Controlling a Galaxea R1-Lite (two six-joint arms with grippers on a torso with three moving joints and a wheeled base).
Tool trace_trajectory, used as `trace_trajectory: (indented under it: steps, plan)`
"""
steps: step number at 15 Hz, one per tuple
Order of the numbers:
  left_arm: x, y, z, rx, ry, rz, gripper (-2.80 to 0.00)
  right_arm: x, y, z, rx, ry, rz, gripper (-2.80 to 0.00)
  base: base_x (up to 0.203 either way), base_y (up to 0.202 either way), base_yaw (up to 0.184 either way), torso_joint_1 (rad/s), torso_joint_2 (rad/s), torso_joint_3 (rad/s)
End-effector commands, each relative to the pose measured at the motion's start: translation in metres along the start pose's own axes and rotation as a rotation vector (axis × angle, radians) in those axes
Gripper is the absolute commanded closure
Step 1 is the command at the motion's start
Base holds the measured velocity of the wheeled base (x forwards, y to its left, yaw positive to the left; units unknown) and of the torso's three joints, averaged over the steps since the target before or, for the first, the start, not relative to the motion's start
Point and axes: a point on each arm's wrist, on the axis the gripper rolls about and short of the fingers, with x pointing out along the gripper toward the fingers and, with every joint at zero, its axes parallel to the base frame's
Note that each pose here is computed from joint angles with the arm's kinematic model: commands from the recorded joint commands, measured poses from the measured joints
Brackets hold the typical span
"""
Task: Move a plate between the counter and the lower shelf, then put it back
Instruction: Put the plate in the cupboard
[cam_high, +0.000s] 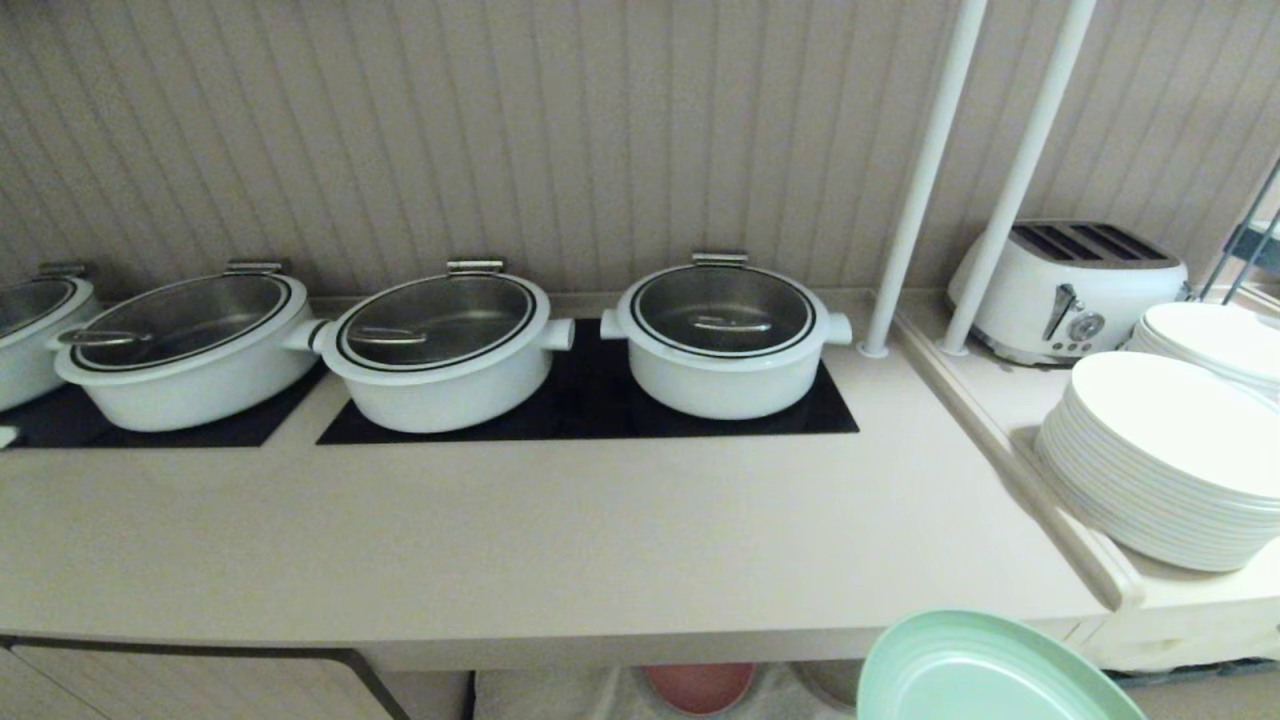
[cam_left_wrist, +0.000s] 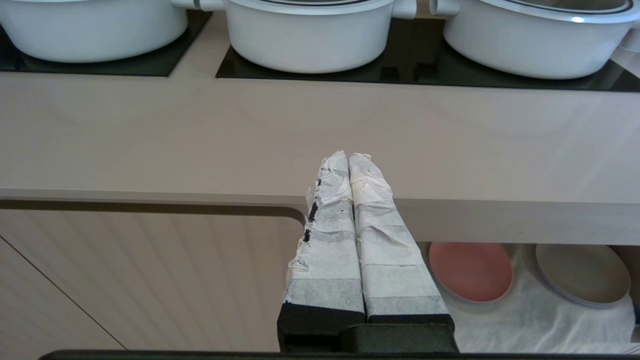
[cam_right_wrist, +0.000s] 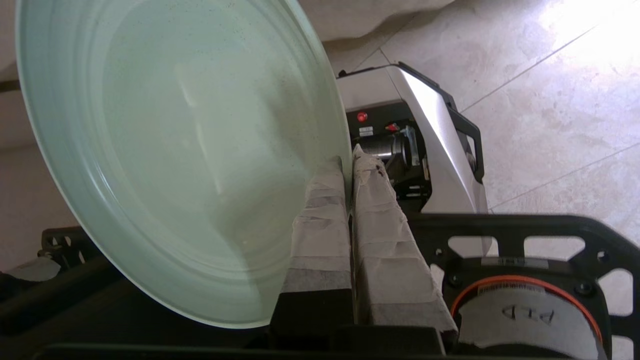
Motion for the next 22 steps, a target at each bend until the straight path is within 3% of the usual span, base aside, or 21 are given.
trace_trajectory:
  steps: [1, 22]
  plan:
    - [0.0000, 0.0000, 0.0000, 0.000, -0.001, 0.000, 0.00, -0.0031, -0.0017, -0.0072, -0.002, -0.004, 0.004, 0.00, 0.000, 0.000, 0.000, 0.000, 0.00, 0.000]
    - [0.0000, 0.0000, 0.0000, -0.001, -0.001, 0.000, 0.00, -0.0067, -0.0039, -0.0158, -0.013, 0.001, 0.004, 0.00, 0.000, 0.000, 0.000, 0.000, 0.00, 0.000]
